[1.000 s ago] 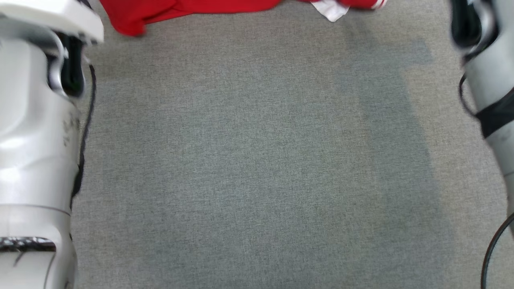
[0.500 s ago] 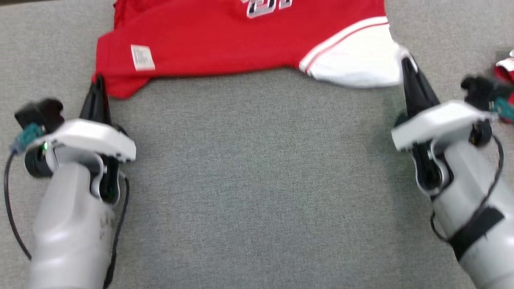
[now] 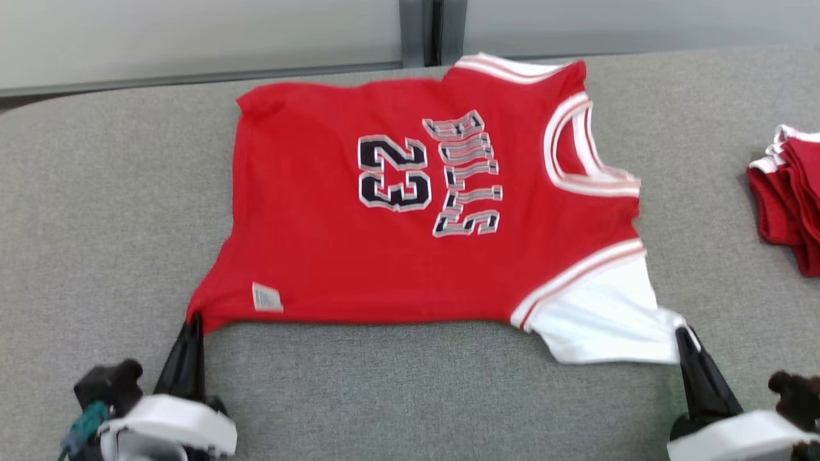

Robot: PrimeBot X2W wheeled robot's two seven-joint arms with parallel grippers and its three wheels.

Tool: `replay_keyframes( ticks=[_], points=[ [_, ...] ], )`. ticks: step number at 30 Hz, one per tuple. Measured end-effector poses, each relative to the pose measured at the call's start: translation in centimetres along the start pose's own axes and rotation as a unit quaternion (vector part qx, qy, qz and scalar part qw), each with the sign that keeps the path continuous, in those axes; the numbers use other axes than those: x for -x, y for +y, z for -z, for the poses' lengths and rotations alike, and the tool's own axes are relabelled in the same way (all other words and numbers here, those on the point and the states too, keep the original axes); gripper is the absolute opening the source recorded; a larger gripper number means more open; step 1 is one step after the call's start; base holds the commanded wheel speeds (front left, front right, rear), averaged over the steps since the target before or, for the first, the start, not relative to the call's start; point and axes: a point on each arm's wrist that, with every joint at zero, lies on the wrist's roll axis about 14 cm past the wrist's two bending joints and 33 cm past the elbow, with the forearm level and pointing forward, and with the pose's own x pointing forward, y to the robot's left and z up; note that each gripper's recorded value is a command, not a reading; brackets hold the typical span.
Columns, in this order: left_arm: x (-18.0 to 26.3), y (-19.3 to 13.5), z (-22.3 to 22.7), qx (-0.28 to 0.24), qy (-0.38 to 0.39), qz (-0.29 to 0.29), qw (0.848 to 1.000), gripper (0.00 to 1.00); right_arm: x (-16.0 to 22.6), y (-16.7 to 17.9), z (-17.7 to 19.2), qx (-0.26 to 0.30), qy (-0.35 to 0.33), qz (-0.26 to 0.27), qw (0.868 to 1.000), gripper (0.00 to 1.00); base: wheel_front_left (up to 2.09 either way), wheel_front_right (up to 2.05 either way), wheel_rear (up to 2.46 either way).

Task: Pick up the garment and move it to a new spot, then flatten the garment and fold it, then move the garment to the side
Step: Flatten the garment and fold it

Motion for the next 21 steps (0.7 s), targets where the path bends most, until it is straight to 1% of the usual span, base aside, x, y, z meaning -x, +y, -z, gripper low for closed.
replay_keyframes(
  ticks=[6, 13, 17, 21],
  points=[
    [4.3, 1.3, 0.7, -0.008, 0.025, -0.016, 1.000, 0.00, 4.4, 0.1, 1.5, -0.016, 0.041, 0.017, 0.999, 0.00, 0.00, 0.00, 0.00],
    [7.9, 1.4, 1.6, -0.008, 0.080, -0.026, 0.996, 0.00, 8.4, -0.4, 3.2, -0.035, 0.096, 0.051, 0.993, 0.00, 0.00, 0.00, 0.00],
    [9.1, 1.2, 2.3, -0.002, 0.114, -0.027, 0.993, 0.00, 9.4, -0.5, 3.6, -0.040, 0.114, 0.060, 0.991, 0.00, 0.00, 0.00, 0.00],
    [9.7, 1.0, 1.9, -0.001, 0.126, -0.030, 0.992, 0.00, 9.4, -0.6, 2.9, -0.041, 0.117, 0.066, 0.990, 0.00, 0.00, 0.00, 0.00]
  ],
)
